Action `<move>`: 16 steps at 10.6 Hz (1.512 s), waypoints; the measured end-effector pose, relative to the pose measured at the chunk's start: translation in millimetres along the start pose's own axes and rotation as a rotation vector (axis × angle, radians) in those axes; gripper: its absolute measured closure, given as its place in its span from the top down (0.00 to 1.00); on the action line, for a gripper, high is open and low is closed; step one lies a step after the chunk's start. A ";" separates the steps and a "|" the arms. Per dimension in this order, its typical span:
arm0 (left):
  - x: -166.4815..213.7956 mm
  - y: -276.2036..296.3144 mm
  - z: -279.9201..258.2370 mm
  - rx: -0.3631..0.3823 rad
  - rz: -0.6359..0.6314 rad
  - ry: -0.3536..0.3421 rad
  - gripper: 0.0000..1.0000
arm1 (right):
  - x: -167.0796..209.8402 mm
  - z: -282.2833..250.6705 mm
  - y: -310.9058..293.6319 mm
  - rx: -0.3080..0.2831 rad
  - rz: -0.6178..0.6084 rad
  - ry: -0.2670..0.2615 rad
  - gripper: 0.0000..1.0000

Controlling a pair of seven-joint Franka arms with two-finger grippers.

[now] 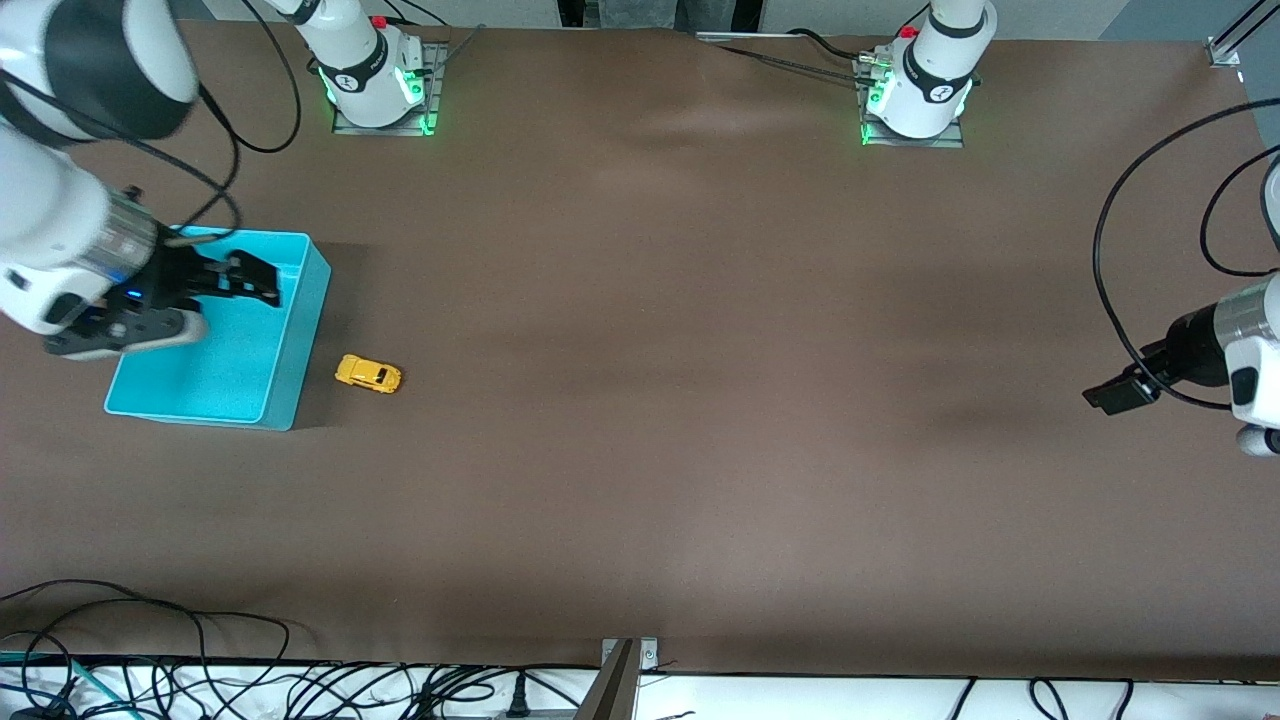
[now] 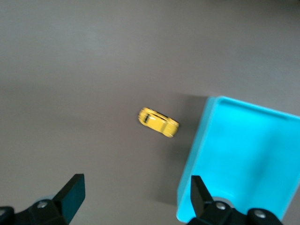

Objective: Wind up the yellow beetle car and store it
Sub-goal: 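Raise the left gripper away while the right gripper reaches the car, then lower the right gripper onto the yellow car and close it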

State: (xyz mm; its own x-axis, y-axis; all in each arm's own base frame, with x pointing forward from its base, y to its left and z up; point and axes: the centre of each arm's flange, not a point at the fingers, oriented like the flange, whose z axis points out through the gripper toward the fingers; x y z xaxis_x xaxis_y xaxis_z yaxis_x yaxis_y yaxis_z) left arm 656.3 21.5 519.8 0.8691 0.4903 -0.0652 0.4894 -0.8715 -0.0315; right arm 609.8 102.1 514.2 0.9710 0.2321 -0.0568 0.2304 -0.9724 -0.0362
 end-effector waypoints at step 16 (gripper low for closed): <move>-44.9 27.3 -51.1 0.045 0.204 0.047 1.00 | 17.6 285.6 39.1 0.024 -0.934 -0.007 1.00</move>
State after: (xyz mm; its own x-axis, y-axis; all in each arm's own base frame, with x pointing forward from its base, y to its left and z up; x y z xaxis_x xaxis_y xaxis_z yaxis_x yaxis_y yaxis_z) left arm 634.3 -24.0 572.7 0.9528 0.3023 -0.0280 0.3000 -0.9516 -0.0666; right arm 617.7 74.5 226.8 0.3926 0.9197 0.0001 0.9159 -0.3909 -0.0910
